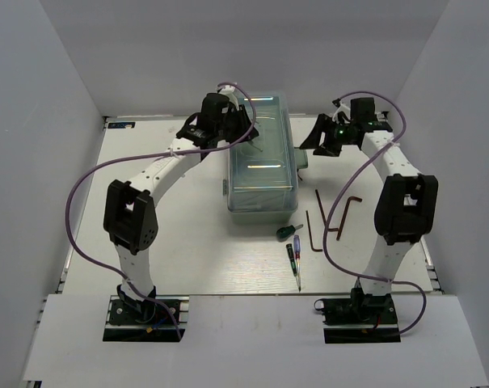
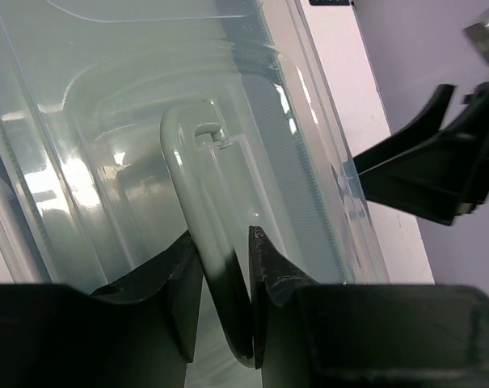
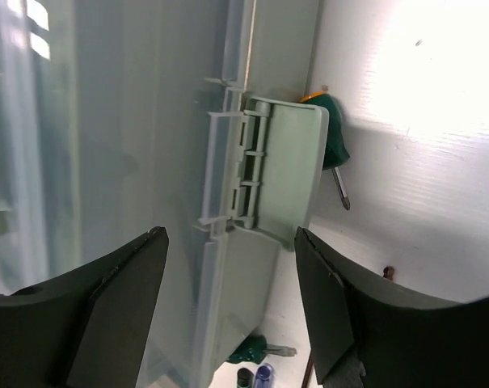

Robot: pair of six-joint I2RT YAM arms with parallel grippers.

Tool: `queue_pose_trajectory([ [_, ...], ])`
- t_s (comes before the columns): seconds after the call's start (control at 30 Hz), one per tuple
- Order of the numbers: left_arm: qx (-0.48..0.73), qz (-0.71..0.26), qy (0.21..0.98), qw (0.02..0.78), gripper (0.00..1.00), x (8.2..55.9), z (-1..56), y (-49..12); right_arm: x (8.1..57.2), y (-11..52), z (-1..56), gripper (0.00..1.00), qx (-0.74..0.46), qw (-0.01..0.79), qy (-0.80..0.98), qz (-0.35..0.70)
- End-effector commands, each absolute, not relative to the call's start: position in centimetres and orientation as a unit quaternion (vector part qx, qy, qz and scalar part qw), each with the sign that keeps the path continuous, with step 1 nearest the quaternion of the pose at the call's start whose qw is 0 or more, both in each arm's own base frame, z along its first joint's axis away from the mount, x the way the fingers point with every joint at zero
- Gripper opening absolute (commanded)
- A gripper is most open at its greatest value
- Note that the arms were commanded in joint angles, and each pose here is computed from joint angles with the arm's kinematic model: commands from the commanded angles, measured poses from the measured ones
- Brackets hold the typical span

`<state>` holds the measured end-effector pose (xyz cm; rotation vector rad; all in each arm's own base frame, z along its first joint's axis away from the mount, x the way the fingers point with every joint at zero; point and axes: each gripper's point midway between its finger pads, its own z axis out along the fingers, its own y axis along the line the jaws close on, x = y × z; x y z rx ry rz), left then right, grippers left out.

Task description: Sort the tools into containers

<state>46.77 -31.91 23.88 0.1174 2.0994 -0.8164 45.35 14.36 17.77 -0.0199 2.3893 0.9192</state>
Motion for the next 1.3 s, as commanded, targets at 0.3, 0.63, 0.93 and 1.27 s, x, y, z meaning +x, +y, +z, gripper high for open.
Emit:
queue_pose_trajectory([
  [0.3,0.069,-0.318,0.852,0.411,0.23,46.7,23.3,-32.2,46.4,14.4,13.6,0.7,-0.024,0.251,0.894,0.37],
  [0.63,0.073,-0.329,0.853,0.399,0.12,46.7,23.2,-32.8,46.7,15.7,12.0,0.56,-0.016,0.223,0.869,0.44],
  [0.93,0.062,-0.332,0.85,0.404,0.0,46.9,24.8,-32.8,46.3,16.7,12.9,0.0,-0.027,0.215,0.838,0.5],
  [1.27,-0.029,-0.256,0.842,0.474,0.0,48.2,31.4,-23.9,48.0,12.5,12.8,0.0,0.004,0.254,0.861,0.441],
])
